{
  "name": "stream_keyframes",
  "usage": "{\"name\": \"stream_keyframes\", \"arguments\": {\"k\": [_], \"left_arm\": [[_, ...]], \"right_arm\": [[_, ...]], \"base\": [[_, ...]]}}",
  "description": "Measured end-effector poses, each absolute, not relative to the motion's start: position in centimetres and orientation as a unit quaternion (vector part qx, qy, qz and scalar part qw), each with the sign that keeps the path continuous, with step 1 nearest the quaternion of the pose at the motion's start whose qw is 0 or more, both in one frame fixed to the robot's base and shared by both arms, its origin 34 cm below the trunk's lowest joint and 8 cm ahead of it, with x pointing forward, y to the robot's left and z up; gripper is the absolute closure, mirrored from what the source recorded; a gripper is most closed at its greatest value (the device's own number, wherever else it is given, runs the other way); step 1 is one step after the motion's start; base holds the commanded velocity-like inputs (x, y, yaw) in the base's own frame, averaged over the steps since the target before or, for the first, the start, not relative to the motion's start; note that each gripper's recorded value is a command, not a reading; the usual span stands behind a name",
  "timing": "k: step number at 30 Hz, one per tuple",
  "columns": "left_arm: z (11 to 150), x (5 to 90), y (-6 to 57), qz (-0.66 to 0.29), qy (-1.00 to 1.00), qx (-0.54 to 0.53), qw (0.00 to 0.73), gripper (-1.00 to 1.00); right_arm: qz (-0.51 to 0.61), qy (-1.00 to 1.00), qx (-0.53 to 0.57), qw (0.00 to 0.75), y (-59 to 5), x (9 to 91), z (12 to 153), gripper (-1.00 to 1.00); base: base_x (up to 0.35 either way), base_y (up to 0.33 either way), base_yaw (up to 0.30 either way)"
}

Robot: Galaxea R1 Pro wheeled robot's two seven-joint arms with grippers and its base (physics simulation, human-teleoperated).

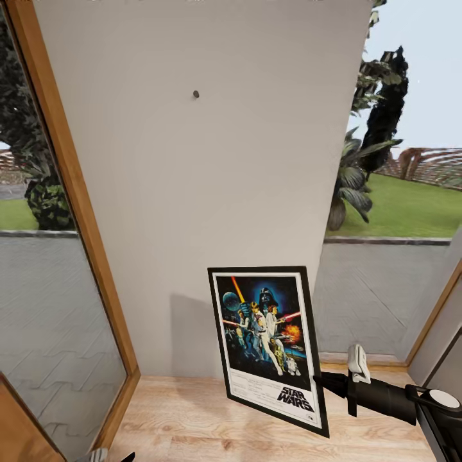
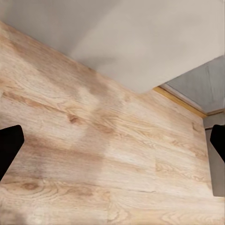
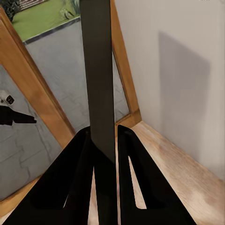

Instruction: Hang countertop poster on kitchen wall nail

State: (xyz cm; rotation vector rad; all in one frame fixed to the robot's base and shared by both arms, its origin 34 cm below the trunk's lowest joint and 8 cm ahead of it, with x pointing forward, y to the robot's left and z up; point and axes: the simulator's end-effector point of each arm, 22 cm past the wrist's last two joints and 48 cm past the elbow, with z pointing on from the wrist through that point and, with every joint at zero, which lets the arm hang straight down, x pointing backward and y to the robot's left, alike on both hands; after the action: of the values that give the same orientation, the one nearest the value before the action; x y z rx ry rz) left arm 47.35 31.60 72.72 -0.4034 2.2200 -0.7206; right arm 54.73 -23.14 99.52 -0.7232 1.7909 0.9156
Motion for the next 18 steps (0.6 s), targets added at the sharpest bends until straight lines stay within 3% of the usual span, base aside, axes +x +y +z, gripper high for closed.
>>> {"name": "stream_keyframes", "arguments": {"k": [18], "left_arm": [[74.3,46.7,31.6,-0.282,0.868,-0.158,0.377,-1.0]], "right_arm": [[0.376,0.735,-0.296,0.481,-23.1,54.1,101.0,1.0]], "base": [[0.0,0.0,0.0]]}}
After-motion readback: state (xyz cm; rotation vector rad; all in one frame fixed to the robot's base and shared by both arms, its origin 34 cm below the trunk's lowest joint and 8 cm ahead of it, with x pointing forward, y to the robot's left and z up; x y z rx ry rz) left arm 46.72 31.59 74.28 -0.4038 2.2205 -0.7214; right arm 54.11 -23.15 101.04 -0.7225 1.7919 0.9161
